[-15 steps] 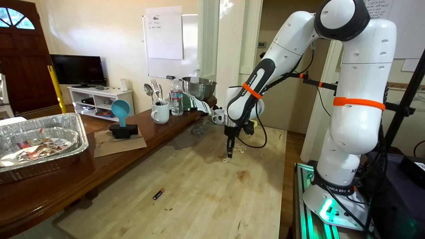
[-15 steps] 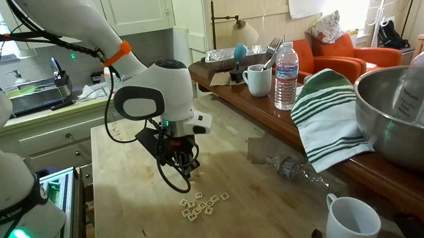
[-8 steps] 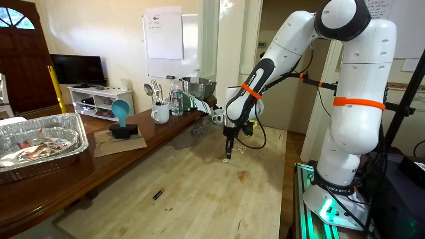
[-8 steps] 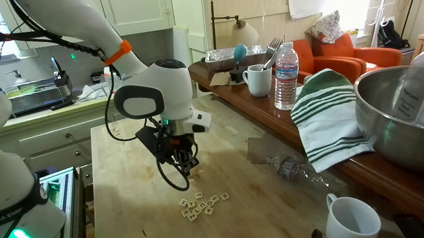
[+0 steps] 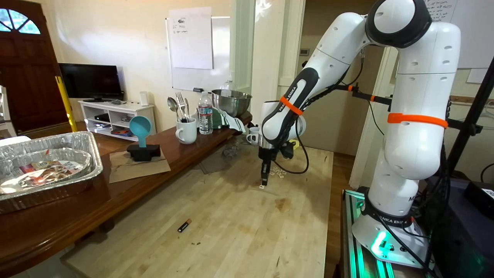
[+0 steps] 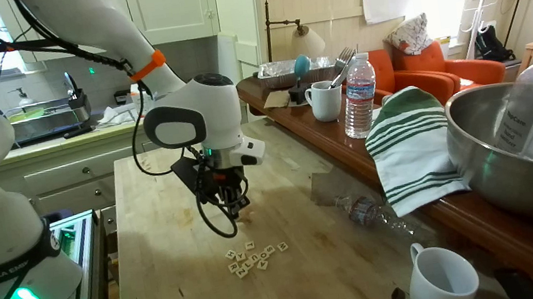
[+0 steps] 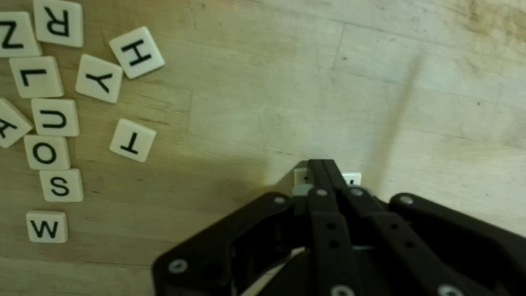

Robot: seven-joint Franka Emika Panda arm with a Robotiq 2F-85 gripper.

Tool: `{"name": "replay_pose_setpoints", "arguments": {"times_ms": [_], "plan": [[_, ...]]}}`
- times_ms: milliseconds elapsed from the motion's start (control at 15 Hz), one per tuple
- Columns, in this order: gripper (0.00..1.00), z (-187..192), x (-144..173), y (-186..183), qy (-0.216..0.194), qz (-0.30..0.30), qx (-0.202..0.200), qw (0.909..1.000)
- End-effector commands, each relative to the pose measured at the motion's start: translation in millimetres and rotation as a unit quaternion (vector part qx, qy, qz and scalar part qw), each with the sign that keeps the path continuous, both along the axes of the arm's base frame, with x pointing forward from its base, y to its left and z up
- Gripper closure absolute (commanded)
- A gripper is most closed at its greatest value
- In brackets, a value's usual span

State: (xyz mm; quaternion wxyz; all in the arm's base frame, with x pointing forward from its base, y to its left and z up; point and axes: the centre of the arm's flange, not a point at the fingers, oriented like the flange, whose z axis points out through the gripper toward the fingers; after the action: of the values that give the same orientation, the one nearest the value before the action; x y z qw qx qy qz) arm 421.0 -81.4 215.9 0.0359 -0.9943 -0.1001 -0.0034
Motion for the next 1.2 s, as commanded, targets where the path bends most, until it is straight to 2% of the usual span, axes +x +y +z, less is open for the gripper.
{"name": "replay_pose_setpoints", "arguments": {"times_ms": [0, 1133], "plan": [[1.0, -26, -3, 11, 0.005, -0.007, 0.002, 1.0], [1.0, -6, -8, 10, -0.009, -0.01, 0.003, 0.9999]]}}
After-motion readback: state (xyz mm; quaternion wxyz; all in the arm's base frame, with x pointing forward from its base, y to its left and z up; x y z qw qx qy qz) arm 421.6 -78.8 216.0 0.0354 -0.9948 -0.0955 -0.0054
